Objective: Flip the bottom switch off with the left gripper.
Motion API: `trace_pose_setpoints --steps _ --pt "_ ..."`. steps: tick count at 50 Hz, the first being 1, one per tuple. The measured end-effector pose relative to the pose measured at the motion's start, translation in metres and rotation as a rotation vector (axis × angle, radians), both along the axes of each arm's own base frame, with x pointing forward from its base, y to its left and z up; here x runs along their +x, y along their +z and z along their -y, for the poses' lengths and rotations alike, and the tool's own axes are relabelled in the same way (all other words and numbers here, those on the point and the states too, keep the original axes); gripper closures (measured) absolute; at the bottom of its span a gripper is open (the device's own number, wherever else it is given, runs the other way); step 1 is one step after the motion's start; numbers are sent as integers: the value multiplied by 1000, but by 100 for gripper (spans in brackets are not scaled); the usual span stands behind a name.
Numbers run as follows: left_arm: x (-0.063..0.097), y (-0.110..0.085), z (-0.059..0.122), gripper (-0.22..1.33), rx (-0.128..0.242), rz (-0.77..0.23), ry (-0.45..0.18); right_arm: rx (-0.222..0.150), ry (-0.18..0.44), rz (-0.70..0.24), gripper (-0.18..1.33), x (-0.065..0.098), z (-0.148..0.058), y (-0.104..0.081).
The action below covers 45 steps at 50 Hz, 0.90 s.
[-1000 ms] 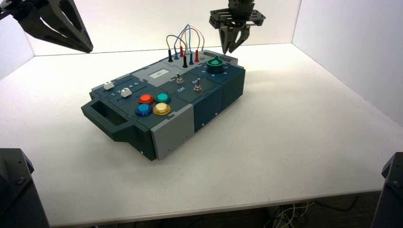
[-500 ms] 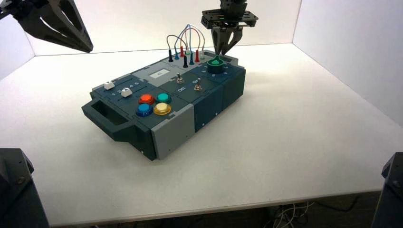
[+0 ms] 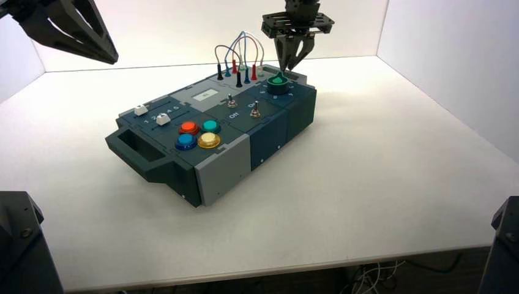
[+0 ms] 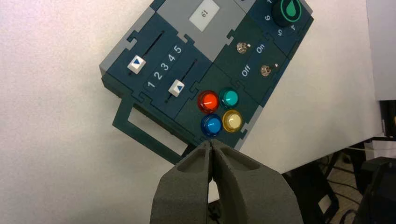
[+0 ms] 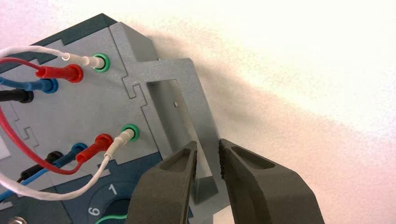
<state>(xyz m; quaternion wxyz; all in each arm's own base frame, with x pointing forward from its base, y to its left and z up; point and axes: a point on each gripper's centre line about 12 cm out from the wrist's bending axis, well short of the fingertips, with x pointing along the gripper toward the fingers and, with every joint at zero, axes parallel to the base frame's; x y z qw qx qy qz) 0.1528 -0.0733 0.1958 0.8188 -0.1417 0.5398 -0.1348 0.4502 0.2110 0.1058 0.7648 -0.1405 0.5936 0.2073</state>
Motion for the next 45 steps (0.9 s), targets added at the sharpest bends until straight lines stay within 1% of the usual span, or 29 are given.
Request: trace_pose_setpoints --steps 8,15,25,31,32,34,45 --pt "-1 0 0 126 -1 -7 -1 -1 -4 -10 56 3 0 -7" --pt "-1 1 0 126 -2 -2 -1 0 2 -6 55 5 -3 -9" --pt "1 5 1 127 -5 8 -1 -4 3 -11 55 6 -3 -11" --pt "2 7 1 126 -5 15 -1 -7 -5 -19 55 7 0 -12" --pt "3 8 1 126 -6 17 -1 -7 -4 -20 58 7 1 -13" --pt "3 9 1 127 -8 20 -1 -10 -3 -22 59 8 1 -14" --pt "5 13 2 126 -11 30 -1 -8 -24 -37 58 7 5 -15"
